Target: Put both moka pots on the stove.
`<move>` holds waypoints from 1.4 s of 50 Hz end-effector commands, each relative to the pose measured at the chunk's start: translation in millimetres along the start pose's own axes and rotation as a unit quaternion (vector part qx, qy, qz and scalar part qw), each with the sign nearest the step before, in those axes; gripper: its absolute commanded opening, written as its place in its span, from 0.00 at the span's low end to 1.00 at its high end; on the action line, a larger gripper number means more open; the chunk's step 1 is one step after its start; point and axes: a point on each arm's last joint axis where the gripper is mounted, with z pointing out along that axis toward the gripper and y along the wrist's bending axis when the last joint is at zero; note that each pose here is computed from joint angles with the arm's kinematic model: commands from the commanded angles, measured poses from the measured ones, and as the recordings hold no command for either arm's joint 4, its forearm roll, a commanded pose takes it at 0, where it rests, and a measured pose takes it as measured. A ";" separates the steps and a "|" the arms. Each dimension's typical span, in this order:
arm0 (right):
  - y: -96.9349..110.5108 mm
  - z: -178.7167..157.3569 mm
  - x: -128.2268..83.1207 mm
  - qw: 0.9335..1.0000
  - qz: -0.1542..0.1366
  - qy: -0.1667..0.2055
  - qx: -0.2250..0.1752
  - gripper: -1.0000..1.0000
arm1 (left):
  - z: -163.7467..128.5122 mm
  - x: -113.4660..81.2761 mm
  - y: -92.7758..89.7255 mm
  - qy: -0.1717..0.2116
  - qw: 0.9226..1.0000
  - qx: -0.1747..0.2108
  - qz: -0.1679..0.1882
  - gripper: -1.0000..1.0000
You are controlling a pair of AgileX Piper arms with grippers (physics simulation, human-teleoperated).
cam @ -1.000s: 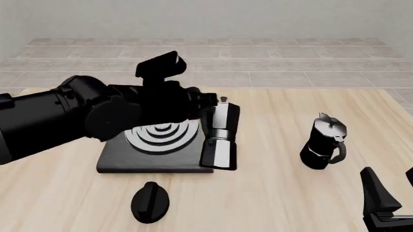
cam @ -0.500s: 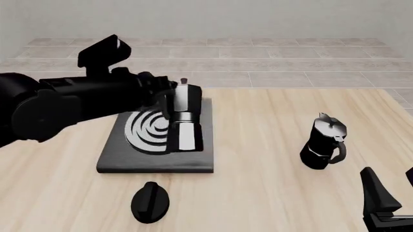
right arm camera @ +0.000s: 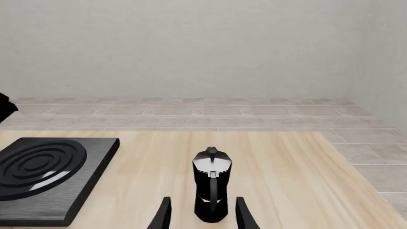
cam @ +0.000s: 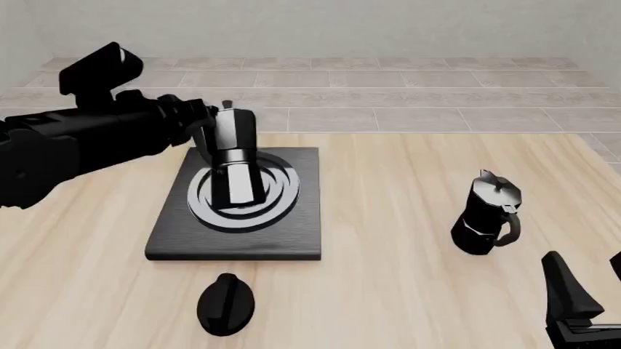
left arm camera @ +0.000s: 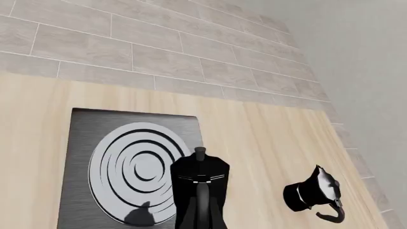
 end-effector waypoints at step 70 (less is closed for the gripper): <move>0.0 0.0 0.0 1.000 0.000 0.000 0.000 1.00 | 85.3 -26.4 65.5 -0.118 0.987 -0.058 0.096 0.00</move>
